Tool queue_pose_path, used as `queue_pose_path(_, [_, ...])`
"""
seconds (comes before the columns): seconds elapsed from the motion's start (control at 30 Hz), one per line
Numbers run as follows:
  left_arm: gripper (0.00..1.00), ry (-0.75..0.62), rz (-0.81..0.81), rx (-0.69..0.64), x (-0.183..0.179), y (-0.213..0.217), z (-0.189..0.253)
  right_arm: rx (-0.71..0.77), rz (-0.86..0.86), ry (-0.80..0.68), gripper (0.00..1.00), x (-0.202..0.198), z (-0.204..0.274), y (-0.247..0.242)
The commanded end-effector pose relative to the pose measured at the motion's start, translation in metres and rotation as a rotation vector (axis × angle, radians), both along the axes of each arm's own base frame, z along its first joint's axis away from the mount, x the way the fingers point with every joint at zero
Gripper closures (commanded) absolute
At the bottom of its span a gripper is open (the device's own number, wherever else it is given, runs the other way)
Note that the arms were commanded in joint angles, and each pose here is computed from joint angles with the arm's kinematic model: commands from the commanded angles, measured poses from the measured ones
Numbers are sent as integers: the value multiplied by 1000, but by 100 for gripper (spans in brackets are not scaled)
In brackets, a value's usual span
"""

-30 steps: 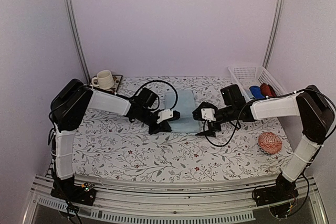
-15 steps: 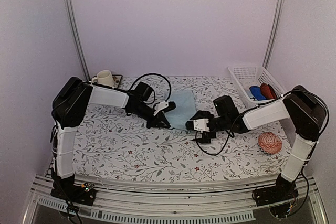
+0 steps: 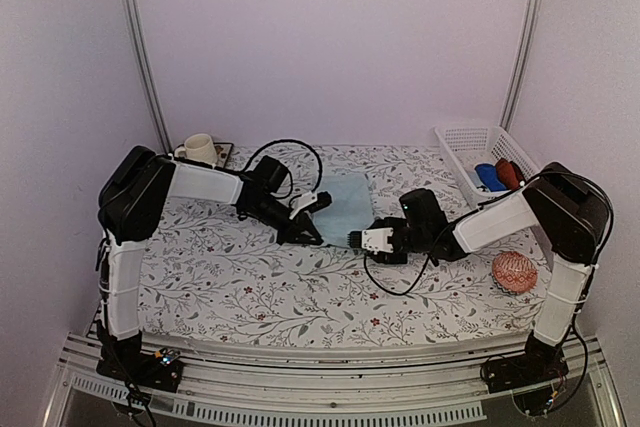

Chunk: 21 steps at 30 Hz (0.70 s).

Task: Roll the towels
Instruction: Roll the towel at the center of the board.

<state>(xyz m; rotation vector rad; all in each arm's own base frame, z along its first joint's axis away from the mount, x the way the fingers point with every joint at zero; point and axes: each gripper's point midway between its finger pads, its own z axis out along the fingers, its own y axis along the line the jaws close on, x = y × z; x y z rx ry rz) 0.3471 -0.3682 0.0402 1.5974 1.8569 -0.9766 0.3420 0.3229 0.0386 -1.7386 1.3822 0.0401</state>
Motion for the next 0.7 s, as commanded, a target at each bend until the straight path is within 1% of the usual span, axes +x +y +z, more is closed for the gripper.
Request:
queue_pose_path(0.0, [100,32,1,-7,1,3,-3,-5,-21,-3,59,1,-6,0])
queue_pose_path(0.03, [100,28,4,-4,1,3,-3,-6,-21,-1,69,0,-6,0])
queue_pose_path(0.1, [100,22,10,2,3,4,-3,-3,-16,8,84,-1,-5,1])
queue_pose_path(0.13, [100,19,13,5,3,4,-3,-2,-9,17,90,-3,-5,2])
queue_pose_path(0.17, [100,15,18,7,4,4,-2,-2,-4,25,94,-4,-4,2])
queue_pose_path(0.2, [99,8,21,8,5,5,-1,0,-1,34,96,-6,-3,2])
queue_pose_path(0.3, [93,-7,29,17,4,8,0,12,-2,60,97,-8,1,4])
queue_pose_path(0.33, [88,-13,31,19,3,8,1,18,-5,78,97,-10,3,5])
queue_pose_path(0.37, [80,-20,35,21,3,10,3,18,-7,101,98,-12,3,4])
queue_pose_path(0.47, [72,-32,40,20,0,12,9,18,-13,161,98,-19,6,7])
queue_pose_path(0.53, [60,-44,45,23,-3,15,12,21,-31,207,98,-20,9,8])
queue_pose_path(0.6, [43,-68,53,28,-5,17,17,28,-52,276,98,-23,11,10])
queue_pose_path(0.67, [33,-111,60,34,-9,19,22,45,-65,343,98,-29,13,12])
